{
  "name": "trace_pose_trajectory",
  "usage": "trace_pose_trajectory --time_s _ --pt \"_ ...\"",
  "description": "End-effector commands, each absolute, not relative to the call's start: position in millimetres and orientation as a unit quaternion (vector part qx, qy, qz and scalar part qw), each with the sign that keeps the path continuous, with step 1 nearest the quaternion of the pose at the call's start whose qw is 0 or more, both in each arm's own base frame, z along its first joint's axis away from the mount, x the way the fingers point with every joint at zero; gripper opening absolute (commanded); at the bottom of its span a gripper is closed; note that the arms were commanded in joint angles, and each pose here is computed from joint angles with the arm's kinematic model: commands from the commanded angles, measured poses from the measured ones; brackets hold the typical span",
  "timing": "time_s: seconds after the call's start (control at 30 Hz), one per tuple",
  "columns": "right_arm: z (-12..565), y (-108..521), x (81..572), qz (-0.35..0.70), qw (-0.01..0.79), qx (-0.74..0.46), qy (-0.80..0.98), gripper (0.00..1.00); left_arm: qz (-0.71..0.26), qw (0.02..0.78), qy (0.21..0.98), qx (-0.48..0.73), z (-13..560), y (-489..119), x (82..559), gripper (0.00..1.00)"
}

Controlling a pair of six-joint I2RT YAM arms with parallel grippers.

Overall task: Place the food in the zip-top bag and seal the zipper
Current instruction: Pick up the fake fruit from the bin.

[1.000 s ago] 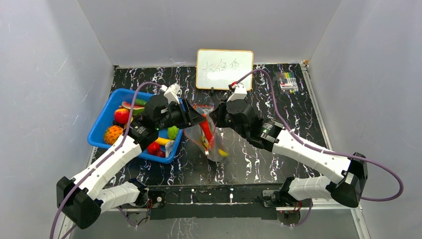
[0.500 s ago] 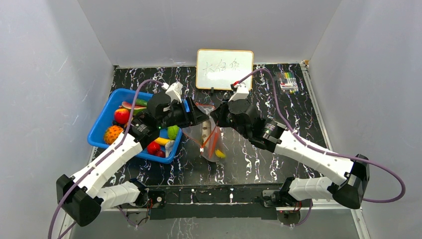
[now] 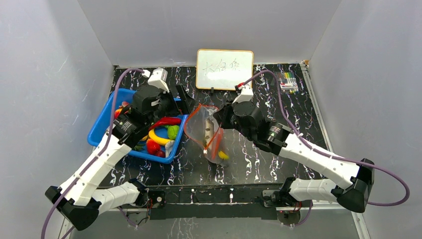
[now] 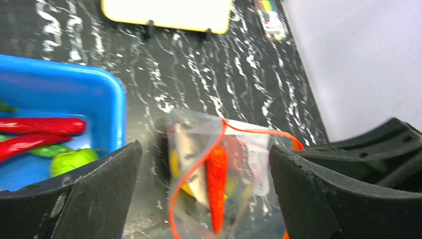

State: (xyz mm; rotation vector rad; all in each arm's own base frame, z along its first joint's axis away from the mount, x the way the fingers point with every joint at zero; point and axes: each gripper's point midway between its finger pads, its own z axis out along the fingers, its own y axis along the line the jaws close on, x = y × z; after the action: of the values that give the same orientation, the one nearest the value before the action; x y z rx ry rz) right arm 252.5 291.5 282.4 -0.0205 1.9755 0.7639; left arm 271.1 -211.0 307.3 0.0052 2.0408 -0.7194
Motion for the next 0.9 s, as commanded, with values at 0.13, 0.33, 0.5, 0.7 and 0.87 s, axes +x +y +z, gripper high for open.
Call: trace_pose_trajectory --time_s 0.13,0.33,0.5,0.7,0.87 --pt "319.6 284.1 253.1 0.346 0.526 0.014 0.777 0.0 -0.152 0.552 0.819 -0.042 321.8 -149.3 288.4 0.95" --pt "320.0 281.6 251.9 0.346 0.527 0.014 0.776 0.0 -0.126 0.549 0.824 -0.068 302.4 -130.6 308.4 0.87" --pt "320.9 279.0 249.6 0.348 0.528 0.015 0.775 0.0 -0.145 0.51 0.839 -0.121 270.8 -103.2 329.8 0.81" --pt "323.3 273.5 248.7 0.344 0.533 0.017 0.773 0.0 -0.07 0.484 0.853 -0.181 235.5 -43.0 344.6 0.87" --pt "325.6 270.5 248.6 0.339 0.536 0.017 0.773 0.0 0.022 0.465 0.854 -0.232 214.9 24.1 347.0 0.98"
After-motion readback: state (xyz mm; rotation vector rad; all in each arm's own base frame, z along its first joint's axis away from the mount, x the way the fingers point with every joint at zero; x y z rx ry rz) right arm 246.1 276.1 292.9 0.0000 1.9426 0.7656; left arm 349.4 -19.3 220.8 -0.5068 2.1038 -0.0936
